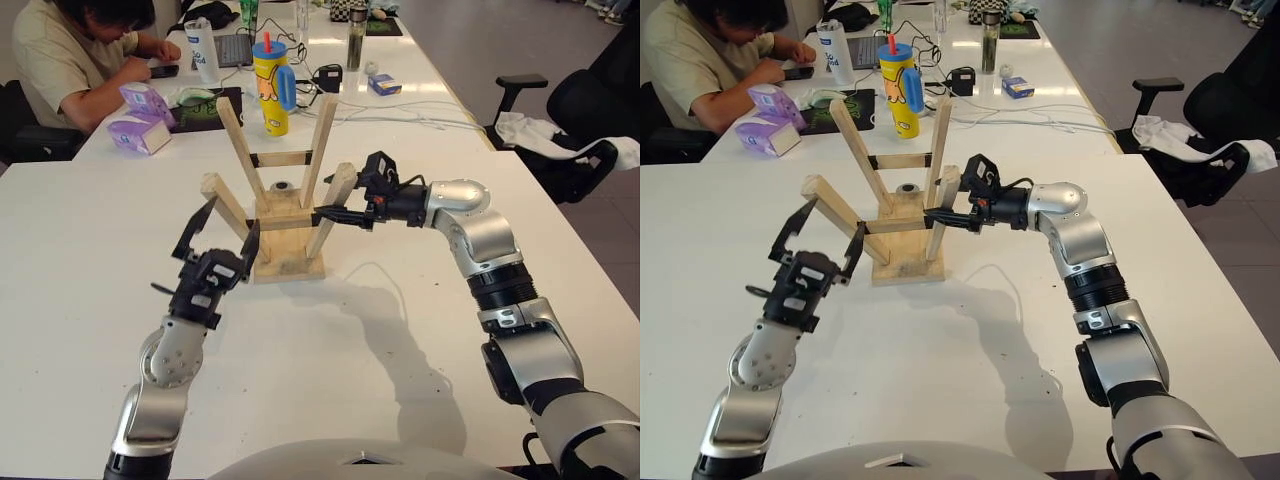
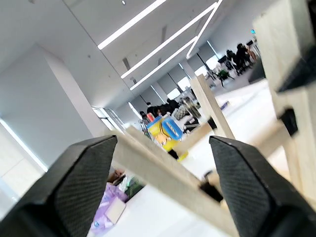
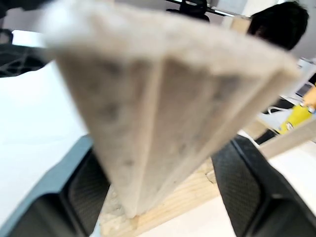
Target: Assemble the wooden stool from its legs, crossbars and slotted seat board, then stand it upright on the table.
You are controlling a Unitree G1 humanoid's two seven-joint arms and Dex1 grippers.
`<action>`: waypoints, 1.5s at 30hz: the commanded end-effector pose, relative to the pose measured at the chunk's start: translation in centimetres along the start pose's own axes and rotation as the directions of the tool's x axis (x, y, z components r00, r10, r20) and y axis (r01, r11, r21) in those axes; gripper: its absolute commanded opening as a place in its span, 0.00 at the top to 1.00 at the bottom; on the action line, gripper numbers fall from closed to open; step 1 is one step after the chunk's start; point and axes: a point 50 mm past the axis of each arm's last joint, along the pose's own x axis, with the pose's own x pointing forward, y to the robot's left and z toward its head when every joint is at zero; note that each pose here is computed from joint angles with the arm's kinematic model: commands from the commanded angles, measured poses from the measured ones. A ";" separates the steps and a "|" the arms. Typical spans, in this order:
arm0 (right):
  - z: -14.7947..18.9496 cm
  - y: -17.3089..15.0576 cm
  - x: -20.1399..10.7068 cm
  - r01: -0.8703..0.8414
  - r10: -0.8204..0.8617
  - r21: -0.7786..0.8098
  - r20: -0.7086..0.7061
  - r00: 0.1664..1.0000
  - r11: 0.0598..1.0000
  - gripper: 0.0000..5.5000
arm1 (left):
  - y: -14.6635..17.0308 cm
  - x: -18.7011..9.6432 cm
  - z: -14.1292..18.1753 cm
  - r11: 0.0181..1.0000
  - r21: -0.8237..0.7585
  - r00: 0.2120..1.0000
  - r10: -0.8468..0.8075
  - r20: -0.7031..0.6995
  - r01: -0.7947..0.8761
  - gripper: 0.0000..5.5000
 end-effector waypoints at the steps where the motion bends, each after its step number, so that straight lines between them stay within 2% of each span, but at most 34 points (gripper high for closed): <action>1: 2.8 -0.4 -1.8 0.124 -0.133 0.058 0.205 0.970 0.991 0.43 | 0.6 -0.2 0.0 1.000 0.005 0.999 0.028 0.017 -0.028 0.36; 6: 9.0 -1.6 -3.9 0.207 -0.237 0.114 0.449 0.862 0.972 0.43 | -1.2 -1.7 -1.7 0.998 -0.014 0.997 -0.066 -0.032 0.065 0.36; 9: 13.6 -2.0 -5.0 0.211 -0.269 0.167 0.628 0.730 0.963 0.43 | -1.8 -2.6 -3.2 0.996 -0.039 0.992 -0.078 -0.100 0.074 0.36; 11: 15.3 -2.4 -4.9 0.198 -0.304 0.231 0.701 0.645 0.953 0.43 | -1.8 -2.8 -3.7 0.997 -0.059 0.990 -0.058 -0.125 0.051 0.36; 12: 15.3 -2.4 -4.3 0.184 -0.313 0.254 0.706 0.635 0.949 0.43 | -1.8 -2.9 -3.8 0.997 -0.066 0.990 -0.052 -0.132 0.044 0.36; 14: 13.9 -2.1 -2.3 0.130 -0.344 0.347 0.677 0.651 0.929 0.43 | -2.0 -2.9 -4.0 0.996 -0.071 0.988 -0.064 -0.141 0.055 0.36; 15: 10.2 -1.7 0.3 0.129 -0.387 0.448 0.551 0.740 0.885 0.43 | -2.1 -2.9 -4.2 0.995 -0.077 0.986 -0.072 -0.152 0.060 0.36; 17: 0.3 1.1 4.1 0.232 -0.389 0.587 0.155 0.908 0.775 0.43 | -2.2 -2.8 -4.5 0.994 -0.085 0.983 -0.080 -0.167 0.066 0.36; 18: -3.8 2.7 4.6 0.306 -0.375 0.593 -0.007 0.927 0.745 0.43 | -2.3 -2.8 -4.6 0.994 -0.088 0.981 -0.085 -0.173 0.070 0.36; 20: -8.3 4.3 4.2 0.396 -0.367 0.594 -0.177 0.913 0.700 0.43 | -2.3 -2.8 -4.7 0.993 -0.094 0.980 -0.084 -0.180 0.068 0.36; 22: -7.7 3.8 4.0 0.392 -0.408 0.602 -0.118 0.905 0.695 0.43 | -2.1 -2.6 -4.5 0.993 -0.108 0.982 -0.067 -0.177 0.048 0.36; 23: -6.2 3.2 3.9 0.380 -0.430 0.566 -0.050 0.902 0.732 0.43 | -2.0 -2.5 -4.4 0.992 -0.120 0.982 -0.056 -0.178 0.034 0.36; 26: 0.6 1.5 3.2 0.284 -0.467 0.527 0.253 0.847 0.801 0.43 | -1.5 -2.1 -4.0 0.985 -0.173 0.984 -0.009 -0.176 -0.021 0.36; 29: 6.5 1.1 1.5 0.258 -0.502 0.494 0.462 0.731 0.830 0.43 | -0.1 -1.7 -3.8 0.966 -0.230 0.976 0.072 -0.206 -0.120 0.36; 32: 9.3 0.5 -1.8 0.336 -0.610 0.526 0.527 0.592 0.781 0.43 | 1.4 -1.3 -3.5 0.937 -0.276 0.960 0.152 -0.235 -0.216 0.36; 35: 7.6 -1.1 -6.3 0.529 -0.793 0.592 0.419 0.442 0.607 0.47 | 3.3 0.0 -3.3 0.885 -0.317 0.926 0.257 -0.277 -0.341 0.36; 39: 1.6 -2.3 -9.0 0.756 -0.914 0.520 0.158 0.373 0.398 0.59 | 4.9 2.0 -2.2 0.836 -0.335 0.893 0.352 -0.280 -0.435 0.40; 41: -0.1 -2.3 -9.0 0.777 -0.923 0.512 0.099 0.371 0.367 0.65 | 5.0 2.5 -2.0 0.827 -0.324 0.879 0.373 -0.298 -0.460 0.40; 43: -0.9 -2.1 -8.2 0.770 -0.913 0.511 0.076 0.401 0.381 0.72 | 4.6 2.7 -2.1 0.827 -0.316 0.873 0.366 -0.323 -0.464 0.40; 44: -1.2 -1.7 -7.1 0.753 -0.892 0.510 0.068 0.447 0.417 0.74 | 4.1 2.9 -2.2 0.834 -0.323 0.880 0.345 -0.327 -0.447 0.40; 45: -1.4 -0.7 -4.7 0.698 -0.826 0.499 0.069 0.559 0.514 0.77 | 3.0 3.3 -2.2 0.854 -0.336 0.899 0.287 -0.330 -0.396 0.40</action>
